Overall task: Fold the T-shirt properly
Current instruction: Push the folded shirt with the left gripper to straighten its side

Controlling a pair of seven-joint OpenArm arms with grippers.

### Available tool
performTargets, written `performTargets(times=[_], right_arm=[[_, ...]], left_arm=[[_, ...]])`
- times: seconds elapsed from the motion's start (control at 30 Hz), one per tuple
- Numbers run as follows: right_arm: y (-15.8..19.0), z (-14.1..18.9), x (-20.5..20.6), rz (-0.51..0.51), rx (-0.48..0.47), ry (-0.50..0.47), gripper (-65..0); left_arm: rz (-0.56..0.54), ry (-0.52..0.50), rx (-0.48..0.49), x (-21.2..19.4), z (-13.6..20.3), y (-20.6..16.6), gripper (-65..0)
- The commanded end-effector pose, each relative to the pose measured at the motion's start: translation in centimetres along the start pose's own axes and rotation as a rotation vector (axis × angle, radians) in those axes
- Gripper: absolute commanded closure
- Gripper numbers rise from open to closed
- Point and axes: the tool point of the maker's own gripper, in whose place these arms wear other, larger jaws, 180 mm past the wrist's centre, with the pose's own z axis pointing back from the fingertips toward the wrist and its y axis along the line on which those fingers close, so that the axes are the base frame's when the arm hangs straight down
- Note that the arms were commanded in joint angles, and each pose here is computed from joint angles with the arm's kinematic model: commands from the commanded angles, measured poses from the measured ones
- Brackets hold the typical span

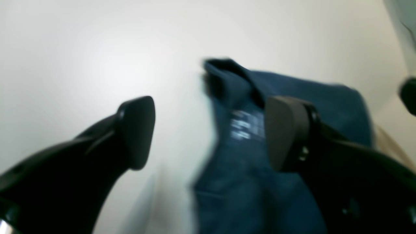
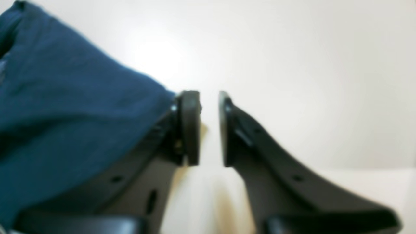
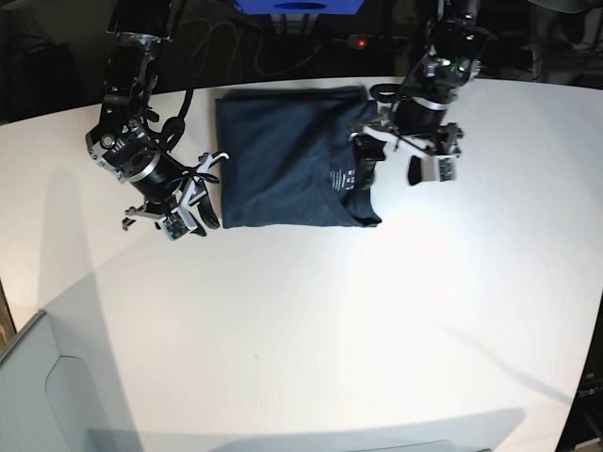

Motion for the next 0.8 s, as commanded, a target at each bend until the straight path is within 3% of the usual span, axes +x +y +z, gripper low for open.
performTargets(times=[0.0, 0.1, 0.2, 0.47, 0.67, 0.77], right_arm=[[-0.3, 0.6, 1.4, 0.02, -0.005, -0.049, -17.0], [-0.3, 1.6, 0.7, 0.017, -0.021, -0.036, -24.3], [-0.4, 2.4, 0.1, 0.013, -0.037, -0.022, -27.6], [-1.7, 3.8, -1.5, 0.031, -0.071, 0.024, -27.5], [-1.9, 4.2, -0.8, 0.052, -0.085, 0.012, -27.5], [-1.8, 4.8, 0.2, 0.071, -0.097, -0.008, -27.5]], left_arm=[[0.017, 0.001, -0.012, -0.4, -0.3, -0.6, -50.4], [0.054, 0.034, -0.016, -1.8, -1.4, -1.1, -50.4], [0.077, 0.07, -0.003, -3.3, -2.1, -0.9, -50.4], [0.091, 0.13, 0.016, -5.6, -2.8, -0.1, -50.4], [0.219, 0.204, -0.017, -8.1, -3.5, -0.3, -50.1], [0.249, 0.23, -0.021, -8.9, -3.7, -0.2, -44.8]])
